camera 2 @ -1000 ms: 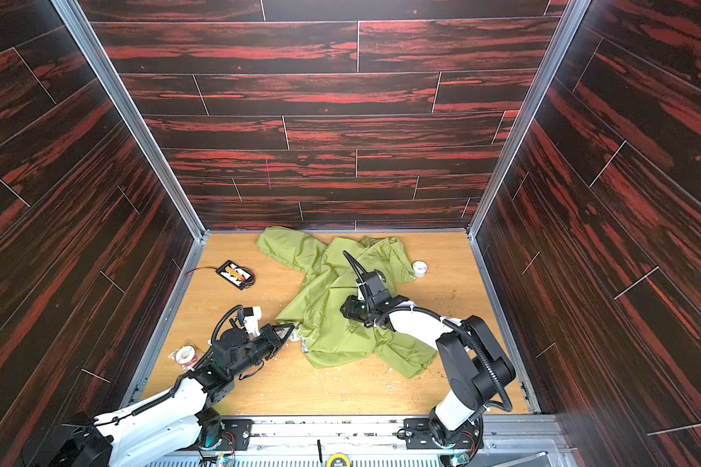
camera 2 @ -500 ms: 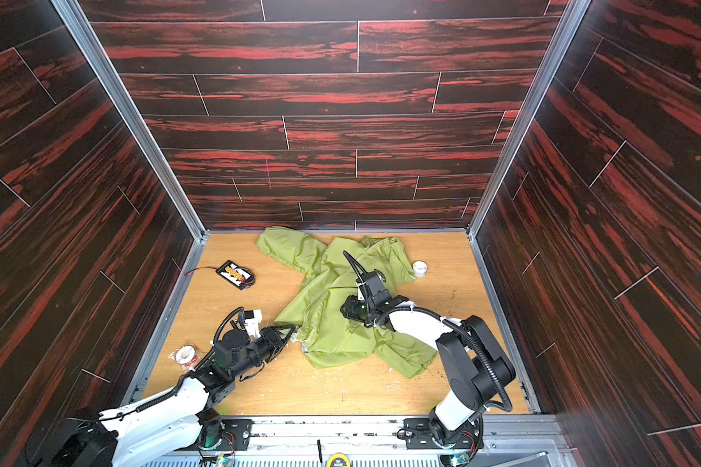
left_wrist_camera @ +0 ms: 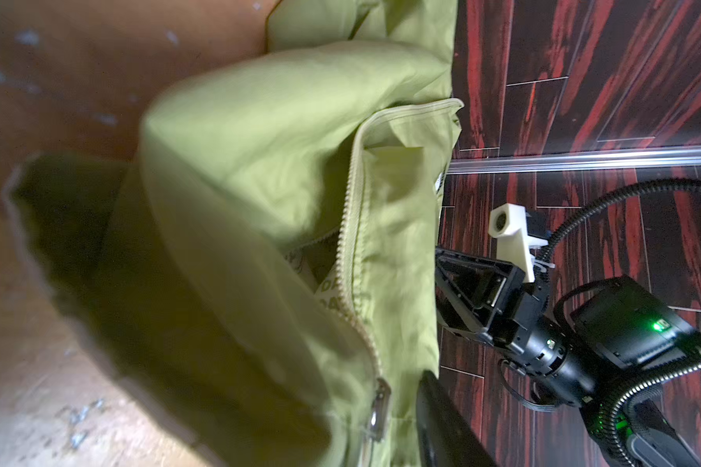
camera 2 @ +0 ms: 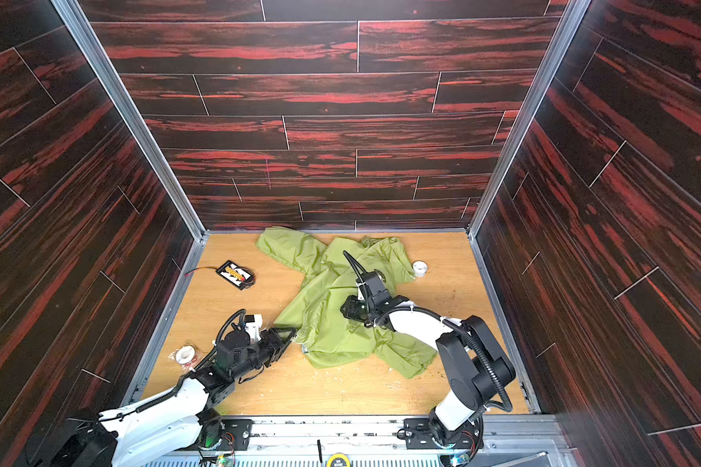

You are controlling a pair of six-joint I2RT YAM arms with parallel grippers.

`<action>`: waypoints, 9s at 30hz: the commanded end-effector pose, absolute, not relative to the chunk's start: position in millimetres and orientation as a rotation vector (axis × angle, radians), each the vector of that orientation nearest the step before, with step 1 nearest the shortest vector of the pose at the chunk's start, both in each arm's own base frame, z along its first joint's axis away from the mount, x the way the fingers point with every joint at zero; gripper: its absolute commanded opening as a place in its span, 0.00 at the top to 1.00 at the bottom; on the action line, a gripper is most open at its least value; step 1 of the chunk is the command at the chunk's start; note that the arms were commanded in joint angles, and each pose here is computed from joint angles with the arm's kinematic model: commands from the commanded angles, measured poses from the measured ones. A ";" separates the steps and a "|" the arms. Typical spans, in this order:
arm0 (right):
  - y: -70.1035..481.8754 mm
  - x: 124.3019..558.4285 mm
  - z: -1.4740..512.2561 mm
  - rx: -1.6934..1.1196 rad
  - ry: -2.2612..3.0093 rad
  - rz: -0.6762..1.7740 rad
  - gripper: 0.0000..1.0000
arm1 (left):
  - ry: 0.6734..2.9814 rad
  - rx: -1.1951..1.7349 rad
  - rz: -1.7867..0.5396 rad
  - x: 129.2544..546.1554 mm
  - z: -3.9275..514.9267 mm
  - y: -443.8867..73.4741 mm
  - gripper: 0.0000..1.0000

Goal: Zip up the jacket

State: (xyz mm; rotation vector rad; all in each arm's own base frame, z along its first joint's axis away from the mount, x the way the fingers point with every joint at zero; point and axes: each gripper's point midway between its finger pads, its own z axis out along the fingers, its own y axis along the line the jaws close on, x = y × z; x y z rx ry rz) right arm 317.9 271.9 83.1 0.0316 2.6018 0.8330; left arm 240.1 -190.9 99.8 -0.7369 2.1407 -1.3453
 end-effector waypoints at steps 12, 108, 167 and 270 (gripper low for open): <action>278.1 321.4 95.5 0.009 2.577 0.853 0.57 | 2.134 -0.816 -1.385 234.4 112.4 -187.8 0.43; 355.5 290.4 209.3 -0.212 2.263 1.679 0.57 | 1.787 -0.142 -1.453 251.9 197.5 -221.1 1.00; 334.8 267.7 232.5 -0.134 2.097 1.881 0.80 | 1.644 0.001 -1.919 277.4 261.2 -268.2 1.00; 363.7 266.0 123.0 -0.174 2.514 1.350 0.59 | 2.032 -0.878 -1.301 246.0 81.5 -157.4 0.44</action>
